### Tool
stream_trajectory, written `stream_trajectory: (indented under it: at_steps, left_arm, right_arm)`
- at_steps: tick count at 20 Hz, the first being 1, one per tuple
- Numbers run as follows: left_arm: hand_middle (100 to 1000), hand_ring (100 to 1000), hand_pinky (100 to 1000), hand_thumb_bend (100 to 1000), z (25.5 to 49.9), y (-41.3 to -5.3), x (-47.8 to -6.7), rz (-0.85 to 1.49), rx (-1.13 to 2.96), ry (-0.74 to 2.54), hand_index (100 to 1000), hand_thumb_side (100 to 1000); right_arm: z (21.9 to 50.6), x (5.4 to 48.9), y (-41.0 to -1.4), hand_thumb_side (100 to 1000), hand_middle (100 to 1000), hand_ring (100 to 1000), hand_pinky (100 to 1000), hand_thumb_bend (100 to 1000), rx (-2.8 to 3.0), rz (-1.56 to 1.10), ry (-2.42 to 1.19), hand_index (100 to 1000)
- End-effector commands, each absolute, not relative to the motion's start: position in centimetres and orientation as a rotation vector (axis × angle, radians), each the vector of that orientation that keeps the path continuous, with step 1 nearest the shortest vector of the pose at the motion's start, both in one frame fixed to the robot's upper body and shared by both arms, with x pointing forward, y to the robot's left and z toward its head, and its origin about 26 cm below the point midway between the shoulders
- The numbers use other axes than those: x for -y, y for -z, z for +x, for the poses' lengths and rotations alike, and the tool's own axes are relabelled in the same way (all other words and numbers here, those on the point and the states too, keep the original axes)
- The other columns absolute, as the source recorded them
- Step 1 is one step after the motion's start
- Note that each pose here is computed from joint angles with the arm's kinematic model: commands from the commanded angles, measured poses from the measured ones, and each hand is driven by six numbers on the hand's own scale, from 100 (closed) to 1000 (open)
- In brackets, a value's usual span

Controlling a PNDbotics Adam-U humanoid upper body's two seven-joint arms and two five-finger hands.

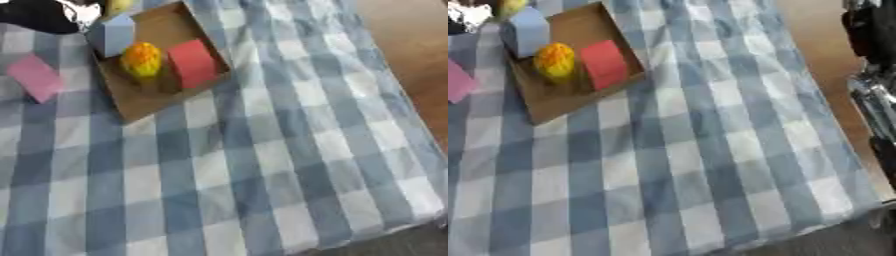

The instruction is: Pick up objects on the table and place them in the box.

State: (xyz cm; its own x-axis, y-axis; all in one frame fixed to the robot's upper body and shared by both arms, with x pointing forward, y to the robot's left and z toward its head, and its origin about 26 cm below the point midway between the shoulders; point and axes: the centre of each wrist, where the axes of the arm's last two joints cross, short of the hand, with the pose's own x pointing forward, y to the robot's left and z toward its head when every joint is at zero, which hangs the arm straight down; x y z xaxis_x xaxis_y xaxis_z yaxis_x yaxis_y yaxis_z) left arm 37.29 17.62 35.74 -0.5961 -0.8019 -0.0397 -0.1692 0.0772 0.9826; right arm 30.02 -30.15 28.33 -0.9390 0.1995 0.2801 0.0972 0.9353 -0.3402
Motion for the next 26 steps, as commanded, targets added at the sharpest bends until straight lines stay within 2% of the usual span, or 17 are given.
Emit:
stream_trajectory:
  at_steps: [1,11,16,19,20,23,24,26]
  left_arm:
    - [579,619,746,100,37.6,-36.0,-17.3,0.922,1.828,1.577,670,253]
    - [597,631,767,100,39.4,-33.3,-16.2,0.697,1.697,1.637,690,303]
    - [641,668,785,176,40.7,-31.6,-16.4,0.706,1.593,1.668,753,314]
    - [732,743,831,277,41.6,-30.5,-16.9,0.724,1.539,1.669,831,352]
    - [785,789,861,348,41.8,-30.2,-17.0,0.733,1.52,1.674,881,380]
    - [878,869,914,513,42.0,-30.3,-17.3,0.782,1.476,1.704,945,418]
    - [892,884,919,600,41.9,-30.3,-17.3,0.798,1.462,1.717,958,435]
    - [901,890,919,701,41.8,-30.5,-17.3,0.825,1.435,1.741,974,438]
  right_arm:
    - [29.7,30.1,-29.1,526,689,716,732,100,2.801,-0.218,-0.474,754]
    - [29.7,30.0,-29.2,527,689,717,733,100,2.804,-0.197,-0.46,754]
    - [29.7,30.0,-29.1,528,689,718,733,100,2.802,-0.185,-0.445,754]
    - [29.7,30.0,-29.1,528,690,718,733,100,2.803,-0.183,-0.435,754]
    - [29.7,30.0,-29.1,528,690,718,733,100,2.804,-0.183,-0.434,753]
    - [29.7,30.1,-29.2,528,690,718,733,100,2.805,-0.184,-0.435,753]
    - [29.7,30.1,-29.2,527,690,719,734,100,2.804,-0.184,-0.436,753]
    - [29.7,30.1,-29.1,527,690,719,734,100,2.802,-0.184,-0.436,753]
